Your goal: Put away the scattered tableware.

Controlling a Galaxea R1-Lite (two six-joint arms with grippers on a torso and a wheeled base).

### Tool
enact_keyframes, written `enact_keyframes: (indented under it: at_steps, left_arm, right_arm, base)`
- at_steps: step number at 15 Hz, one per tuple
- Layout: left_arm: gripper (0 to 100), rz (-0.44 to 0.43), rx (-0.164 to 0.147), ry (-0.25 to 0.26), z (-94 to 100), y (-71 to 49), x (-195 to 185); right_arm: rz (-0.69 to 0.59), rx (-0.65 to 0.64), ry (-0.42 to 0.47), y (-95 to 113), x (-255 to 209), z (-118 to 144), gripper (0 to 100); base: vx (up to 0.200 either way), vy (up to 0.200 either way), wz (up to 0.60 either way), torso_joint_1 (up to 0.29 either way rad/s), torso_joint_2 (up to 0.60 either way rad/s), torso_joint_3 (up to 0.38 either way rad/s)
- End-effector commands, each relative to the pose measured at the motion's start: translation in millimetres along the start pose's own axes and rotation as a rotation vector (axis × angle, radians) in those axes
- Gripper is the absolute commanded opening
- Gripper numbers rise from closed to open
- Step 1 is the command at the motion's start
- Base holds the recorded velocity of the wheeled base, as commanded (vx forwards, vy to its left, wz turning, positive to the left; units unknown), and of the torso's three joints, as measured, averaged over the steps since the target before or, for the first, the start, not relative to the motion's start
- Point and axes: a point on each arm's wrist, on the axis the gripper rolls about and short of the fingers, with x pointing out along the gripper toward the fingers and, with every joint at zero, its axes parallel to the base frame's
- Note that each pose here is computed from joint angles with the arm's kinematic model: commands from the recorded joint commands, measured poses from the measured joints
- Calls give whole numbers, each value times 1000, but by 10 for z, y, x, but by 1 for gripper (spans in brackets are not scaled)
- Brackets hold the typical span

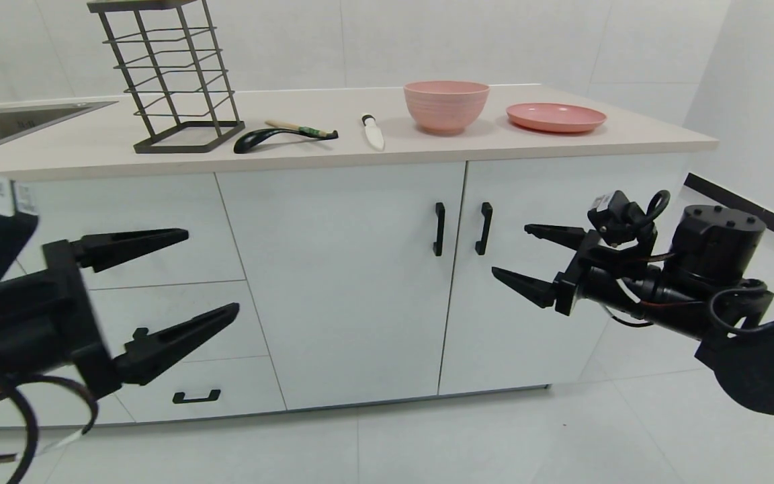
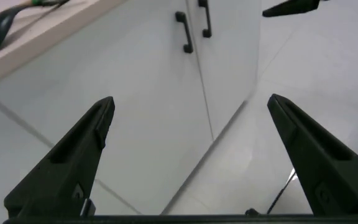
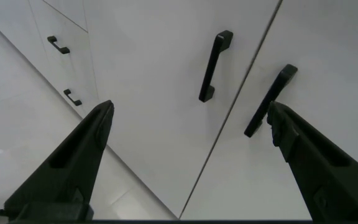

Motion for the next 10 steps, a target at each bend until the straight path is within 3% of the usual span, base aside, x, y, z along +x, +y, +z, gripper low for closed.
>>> enact_keyframes:
  at_steps: [1,3,5,10]
  left_arm:
    - [100,-81,1,10,-105,88,525]
    - [100,-98,22,-31,-177,177,856]
    - [100,-198,24,-72,-217,189,1071]
    - [100,-318,-1,-78,-227,33,1539]
  right_arm:
    - [-8,-3,-2,-24,-17,4,100]
    - [-13,0,2,-49,-27,-15,100]
    - [37,3,-5,-55,10,-75,100]
    - [53,-5,-25,-232,137,-207,100]
  base:
    - [0,0,0,0,0,0]
    - [0,0,0,0,0,0]
    - [0,0,0,0,0,0]
    - [0,0,0,0,0,0]
